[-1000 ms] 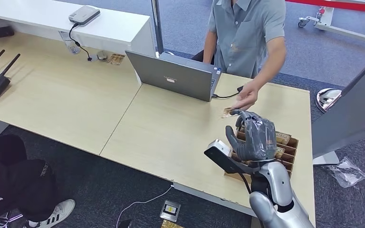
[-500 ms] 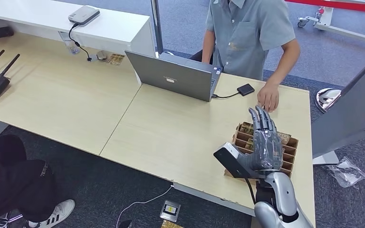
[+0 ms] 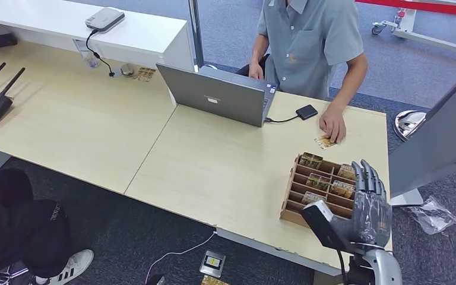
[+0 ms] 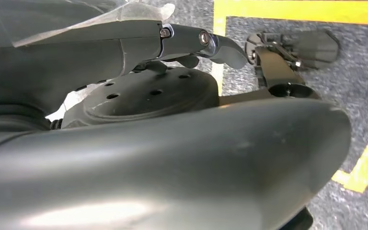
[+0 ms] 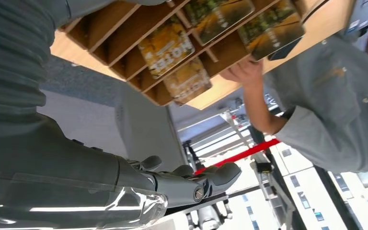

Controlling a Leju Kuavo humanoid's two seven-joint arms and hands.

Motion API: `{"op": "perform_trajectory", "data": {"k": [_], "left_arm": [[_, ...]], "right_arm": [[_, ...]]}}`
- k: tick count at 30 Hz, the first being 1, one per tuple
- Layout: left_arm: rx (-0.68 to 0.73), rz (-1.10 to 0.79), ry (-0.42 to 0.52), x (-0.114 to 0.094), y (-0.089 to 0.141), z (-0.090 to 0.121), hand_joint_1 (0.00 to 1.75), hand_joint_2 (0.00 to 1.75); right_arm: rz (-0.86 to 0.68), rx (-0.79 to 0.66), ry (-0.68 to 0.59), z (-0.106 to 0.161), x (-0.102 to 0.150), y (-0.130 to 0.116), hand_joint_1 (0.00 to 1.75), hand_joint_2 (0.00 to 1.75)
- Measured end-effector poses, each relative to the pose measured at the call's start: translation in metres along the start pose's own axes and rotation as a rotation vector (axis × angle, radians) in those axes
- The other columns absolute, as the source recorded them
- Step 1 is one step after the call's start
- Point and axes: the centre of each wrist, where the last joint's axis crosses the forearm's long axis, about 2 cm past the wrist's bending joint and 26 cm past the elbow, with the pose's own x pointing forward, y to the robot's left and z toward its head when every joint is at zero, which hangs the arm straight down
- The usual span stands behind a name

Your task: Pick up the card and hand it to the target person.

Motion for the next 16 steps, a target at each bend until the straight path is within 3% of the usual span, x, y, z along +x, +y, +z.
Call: {"op": "perform_trajectory", "data": {"k": [9,16], "left_arm": [[0.008,-0.029,-0.023,-0.001,-0.008,0.001,0.00,0.00],[-0.012,-0.050,-0.029,0.000,0.008,-0.001,0.00,0.00]], "right_arm": [[0.004,-0.015,0.011,-0.001,-0.005,-0.002,0.00,1.75],[-0.001,-0.018,0.023,-0.001,-0.006,-0.003,0.00,1.75]]}}
